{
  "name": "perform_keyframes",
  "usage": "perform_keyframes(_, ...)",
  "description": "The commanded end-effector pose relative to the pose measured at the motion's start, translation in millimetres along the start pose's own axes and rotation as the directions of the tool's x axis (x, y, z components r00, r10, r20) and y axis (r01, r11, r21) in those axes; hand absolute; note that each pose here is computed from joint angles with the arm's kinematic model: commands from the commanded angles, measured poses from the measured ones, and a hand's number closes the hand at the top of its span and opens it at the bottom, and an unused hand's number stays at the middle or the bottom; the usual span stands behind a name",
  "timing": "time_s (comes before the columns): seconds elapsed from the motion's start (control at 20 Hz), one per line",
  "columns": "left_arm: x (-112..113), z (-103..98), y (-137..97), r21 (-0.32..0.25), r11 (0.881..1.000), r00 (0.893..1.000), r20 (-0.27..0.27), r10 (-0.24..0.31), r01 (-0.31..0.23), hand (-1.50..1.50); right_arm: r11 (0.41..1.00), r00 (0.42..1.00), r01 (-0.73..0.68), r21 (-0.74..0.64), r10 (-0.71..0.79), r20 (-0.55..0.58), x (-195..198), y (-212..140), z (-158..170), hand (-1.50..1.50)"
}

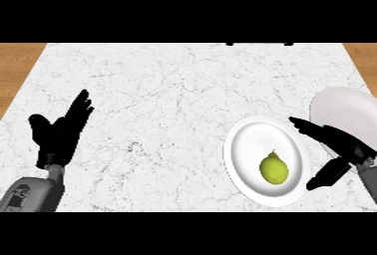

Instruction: Pick the pear from the plate and place it in the plate

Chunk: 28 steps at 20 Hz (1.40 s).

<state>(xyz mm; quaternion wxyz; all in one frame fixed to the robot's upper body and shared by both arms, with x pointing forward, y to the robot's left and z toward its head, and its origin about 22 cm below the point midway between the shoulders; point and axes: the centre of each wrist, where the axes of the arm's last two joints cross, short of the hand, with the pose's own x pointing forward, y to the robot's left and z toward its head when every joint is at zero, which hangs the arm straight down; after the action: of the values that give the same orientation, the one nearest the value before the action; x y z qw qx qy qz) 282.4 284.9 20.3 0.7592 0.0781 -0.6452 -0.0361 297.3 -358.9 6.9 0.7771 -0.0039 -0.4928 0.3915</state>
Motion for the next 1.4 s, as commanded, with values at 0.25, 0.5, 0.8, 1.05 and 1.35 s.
perform_keyframes(0.25,9.8,-3.5,-5.4,0.003,1.000,1.000,0.012,0.004,-0.004,0.00,0.977,0.977,-0.167,0.131,0.182,-0.111,27.6,14.7,-21.0,-1.50)
perform_keyframes(0.5,-8.5,-10.7,-0.6,-0.027,1.000,1.000,-0.005,0.007,-0.007,0.00,0.971,0.978,-0.156,0.183,0.179,-0.111,18.8,22.0,-45.4,-1.50)
perform_keyframes(0.8,-2.1,-2.6,-2.5,-0.005,1.000,1.000,0.000,0.011,-0.011,0.00,0.960,0.965,-0.172,0.221,0.209,-0.160,24.2,21.4,-39.4,-1.50)
perform_keyframes(1.05,4.8,4.0,4.5,0.000,1.000,1.000,-0.007,0.004,-0.004,0.00,0.957,0.959,-0.203,0.208,0.237,-0.154,7.6,55.5,-42.2,-1.50)
perform_keyframes(1.35,-6.8,9.8,-7.1,-0.015,1.000,1.000,0.010,-0.012,0.012,0.00,0.940,0.945,-0.237,0.245,0.281,-0.168,6.5,56.3,-52.2,-1.50)
